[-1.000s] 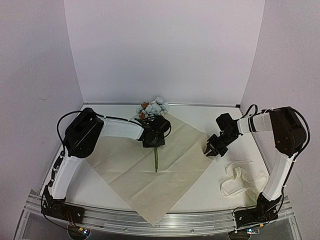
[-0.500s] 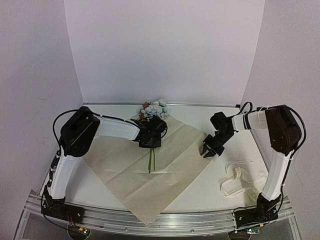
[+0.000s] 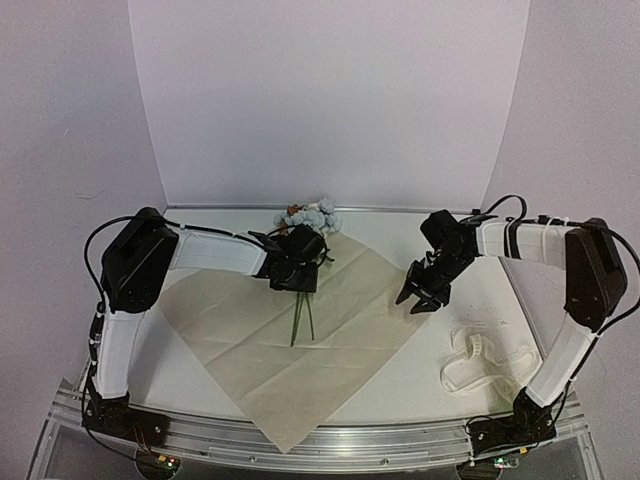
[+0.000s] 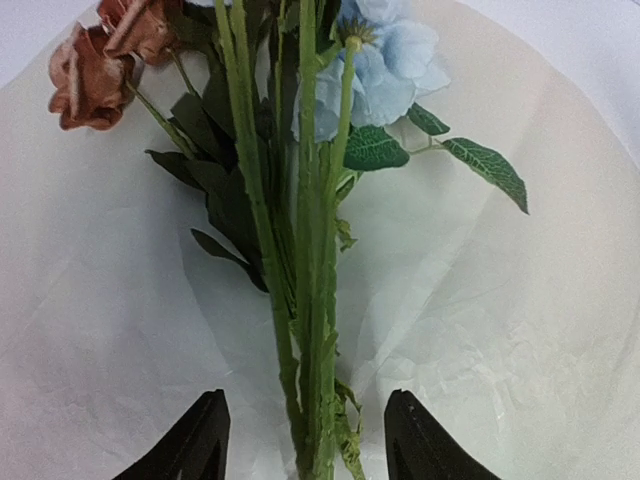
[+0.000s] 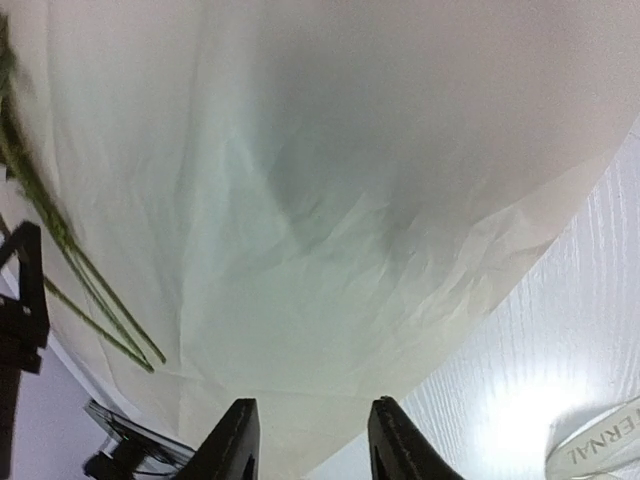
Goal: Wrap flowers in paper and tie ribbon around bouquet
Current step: Adjust the fake flower with the flattened wrapping paper, then pick up the bottom corner of the flattened wrapping paper from the center of the board.
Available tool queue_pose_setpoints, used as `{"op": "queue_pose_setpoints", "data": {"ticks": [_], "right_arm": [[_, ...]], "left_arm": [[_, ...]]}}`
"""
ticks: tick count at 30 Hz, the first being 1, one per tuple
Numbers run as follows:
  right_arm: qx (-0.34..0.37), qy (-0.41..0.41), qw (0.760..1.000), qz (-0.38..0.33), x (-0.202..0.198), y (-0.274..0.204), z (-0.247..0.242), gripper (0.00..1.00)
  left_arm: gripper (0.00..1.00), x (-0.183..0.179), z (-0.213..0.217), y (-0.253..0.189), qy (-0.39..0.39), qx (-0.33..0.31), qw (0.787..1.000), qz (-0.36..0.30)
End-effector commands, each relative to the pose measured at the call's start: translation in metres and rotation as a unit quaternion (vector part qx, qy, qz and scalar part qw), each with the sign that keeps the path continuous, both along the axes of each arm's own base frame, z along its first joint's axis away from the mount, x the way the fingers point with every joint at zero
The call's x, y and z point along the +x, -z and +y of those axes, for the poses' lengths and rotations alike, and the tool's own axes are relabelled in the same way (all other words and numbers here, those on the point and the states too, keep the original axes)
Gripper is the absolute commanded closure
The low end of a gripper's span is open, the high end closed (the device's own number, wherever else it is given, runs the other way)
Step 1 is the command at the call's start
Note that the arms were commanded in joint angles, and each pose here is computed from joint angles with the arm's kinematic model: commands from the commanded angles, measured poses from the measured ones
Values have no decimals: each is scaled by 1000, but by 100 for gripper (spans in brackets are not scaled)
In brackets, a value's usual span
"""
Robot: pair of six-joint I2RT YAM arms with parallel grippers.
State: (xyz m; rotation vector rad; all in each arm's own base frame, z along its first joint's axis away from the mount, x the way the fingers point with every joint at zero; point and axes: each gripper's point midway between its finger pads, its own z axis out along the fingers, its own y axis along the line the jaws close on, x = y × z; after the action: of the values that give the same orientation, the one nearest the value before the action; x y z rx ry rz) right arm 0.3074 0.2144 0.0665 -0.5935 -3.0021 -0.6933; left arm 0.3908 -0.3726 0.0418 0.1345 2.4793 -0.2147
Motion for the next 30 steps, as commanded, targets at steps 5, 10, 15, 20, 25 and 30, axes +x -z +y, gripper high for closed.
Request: {"op": "queue_pose_setpoints", "data": {"ticks": [5,10,15,20,25,30], "right_arm": [[-65,-306,940,-138,-63,-56,31,51],[-106,-470,851,-208,-112,-59,56,44],[-145,-560,775,-254,-146,-58,80,31],[-193,-579,742,-278,-156,-63,93,2],[-202,-503,797,-266,-152,-65,90,2],[-172,-500,810,-254,-161,-57,95,2]], "left_arm": [[25,-14,37,-86,-19,-63,997,-33],[16,-35,69,-85,-41,-96,995,7],[10,-55,103,-85,-67,-148,986,38],[8,-66,130,-99,-84,-159,983,26],[6,-76,145,-114,-90,-156,984,8],[5,-83,156,-124,-92,-156,983,-6]]}}
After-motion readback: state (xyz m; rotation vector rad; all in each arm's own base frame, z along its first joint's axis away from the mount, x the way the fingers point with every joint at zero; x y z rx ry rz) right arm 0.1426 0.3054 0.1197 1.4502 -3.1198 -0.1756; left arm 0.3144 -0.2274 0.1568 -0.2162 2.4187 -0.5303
